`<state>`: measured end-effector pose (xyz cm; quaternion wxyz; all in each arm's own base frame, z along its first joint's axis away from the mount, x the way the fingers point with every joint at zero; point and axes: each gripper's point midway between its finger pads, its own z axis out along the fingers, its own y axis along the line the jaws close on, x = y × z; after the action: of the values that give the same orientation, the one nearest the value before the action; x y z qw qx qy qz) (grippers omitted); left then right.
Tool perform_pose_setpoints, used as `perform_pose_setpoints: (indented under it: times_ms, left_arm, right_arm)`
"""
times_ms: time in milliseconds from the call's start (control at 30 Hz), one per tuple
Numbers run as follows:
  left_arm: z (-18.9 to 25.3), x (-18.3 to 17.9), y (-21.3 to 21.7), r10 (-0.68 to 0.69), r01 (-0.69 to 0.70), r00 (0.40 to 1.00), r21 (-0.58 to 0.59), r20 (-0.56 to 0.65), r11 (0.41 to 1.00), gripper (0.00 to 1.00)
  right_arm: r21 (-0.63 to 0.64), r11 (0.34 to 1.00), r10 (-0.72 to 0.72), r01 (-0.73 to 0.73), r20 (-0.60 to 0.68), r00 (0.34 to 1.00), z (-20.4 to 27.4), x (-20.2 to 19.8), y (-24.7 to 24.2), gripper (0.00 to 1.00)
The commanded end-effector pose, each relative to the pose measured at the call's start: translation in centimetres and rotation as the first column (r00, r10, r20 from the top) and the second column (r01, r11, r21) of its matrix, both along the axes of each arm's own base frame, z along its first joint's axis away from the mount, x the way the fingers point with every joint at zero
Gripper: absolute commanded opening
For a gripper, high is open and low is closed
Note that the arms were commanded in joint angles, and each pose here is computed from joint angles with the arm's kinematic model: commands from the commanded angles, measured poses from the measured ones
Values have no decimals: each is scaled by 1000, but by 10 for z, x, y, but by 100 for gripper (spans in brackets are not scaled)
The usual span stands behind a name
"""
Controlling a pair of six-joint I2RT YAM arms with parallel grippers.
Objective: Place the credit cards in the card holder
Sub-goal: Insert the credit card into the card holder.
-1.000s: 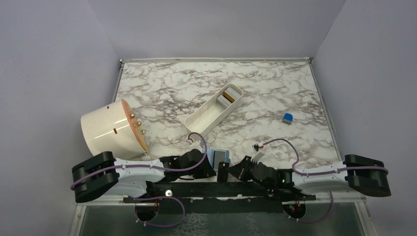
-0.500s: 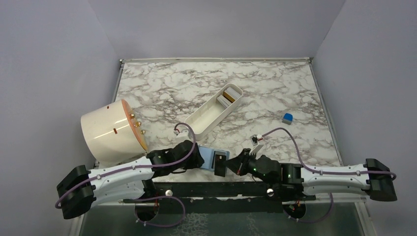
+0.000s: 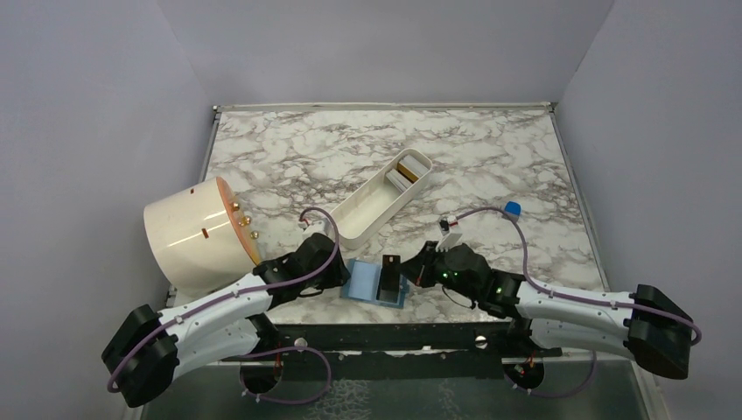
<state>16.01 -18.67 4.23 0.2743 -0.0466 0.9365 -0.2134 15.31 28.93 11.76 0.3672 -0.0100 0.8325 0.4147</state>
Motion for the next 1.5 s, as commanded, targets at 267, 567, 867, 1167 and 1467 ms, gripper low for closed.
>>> perform_pose_setpoints:
  times_ms: [267,567,867,1167,1467]
  left_arm:
    - [-14,-20,-15,-88,80,994,-111,-65,991,32]
    - [-18,-32,-18,-116,99,988,-159,-103,982,9]
    - [-19,-49,-25,-180,146,974,-231,-136,962,0]
    - [-26,-57,-21,-209,173,966,-221,-150,960,0]
    - [-27,-58,-20,-214,179,965,-219,-149,959,0]
  right_arm:
    - [154,983,112,-97,-89,990,-6,2,10,1]
    - [170,982,112,-85,-157,981,-30,4,4,1]
    - [174,981,117,-81,-206,971,-43,0,-1,1]
    - [153,987,78,-39,-257,963,-53,0,-11,1]
    - [149,988,82,-37,-303,949,-64,-3,-9,1]
